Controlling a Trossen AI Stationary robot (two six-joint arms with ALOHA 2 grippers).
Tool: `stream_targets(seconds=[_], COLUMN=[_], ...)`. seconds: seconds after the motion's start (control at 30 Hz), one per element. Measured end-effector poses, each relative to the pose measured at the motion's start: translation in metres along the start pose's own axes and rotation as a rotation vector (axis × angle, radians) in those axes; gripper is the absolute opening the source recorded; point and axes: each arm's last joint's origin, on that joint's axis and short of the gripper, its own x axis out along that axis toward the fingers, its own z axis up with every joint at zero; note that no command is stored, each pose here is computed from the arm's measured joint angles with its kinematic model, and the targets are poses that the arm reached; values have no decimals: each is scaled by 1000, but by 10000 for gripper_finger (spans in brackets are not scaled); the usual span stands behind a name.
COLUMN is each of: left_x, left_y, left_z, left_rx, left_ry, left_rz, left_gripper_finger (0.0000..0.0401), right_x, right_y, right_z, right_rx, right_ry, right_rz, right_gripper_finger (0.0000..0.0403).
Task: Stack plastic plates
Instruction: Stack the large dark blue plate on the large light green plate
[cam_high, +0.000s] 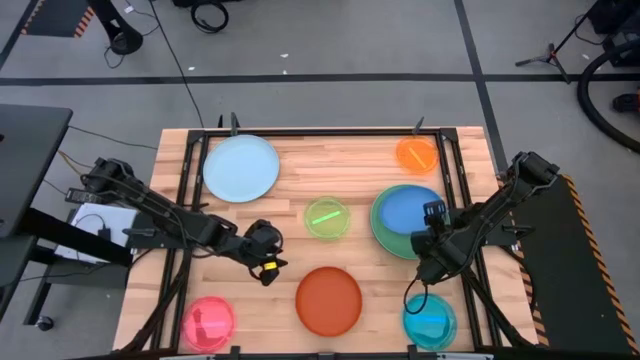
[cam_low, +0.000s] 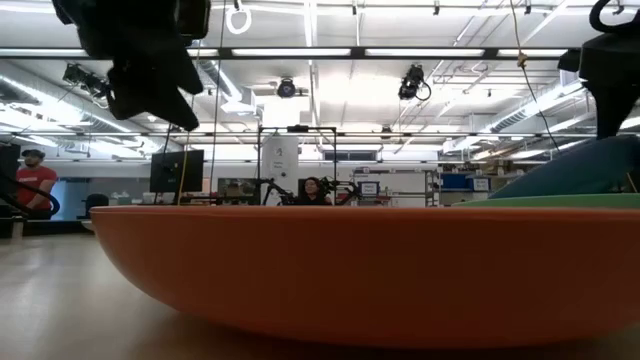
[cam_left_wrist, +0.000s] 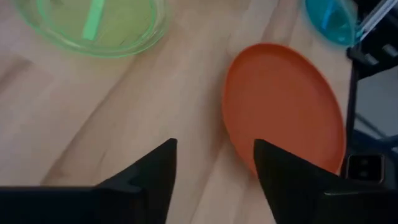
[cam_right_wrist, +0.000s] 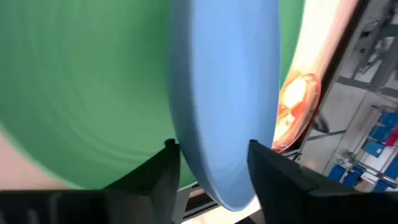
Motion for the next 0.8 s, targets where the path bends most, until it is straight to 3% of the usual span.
stream_targets(seconds=[0.23, 0.37, 0.6, 0.8], left_x=[9, 8, 13, 33], left_y=[1, -15, -61, -67], left_z=[3, 14, 35, 35], left_rx=[-83, -96, 43, 68], left_ry=[5, -19, -3, 103], left_rz=[-12, -52, -29, -33], left_gripper_finger=[288, 297, 287, 286], right_x=[0, -2, -3, -4], right_y=[-2, -2, -3, 0], right_z=[-1, -2, -4, -3], right_rx=[-1, 8, 5, 17], right_ry=[-9, -43, -57, -72], right_rz=[-39, -79, -110, -72], right_gripper_finger=[287, 316, 334, 335])
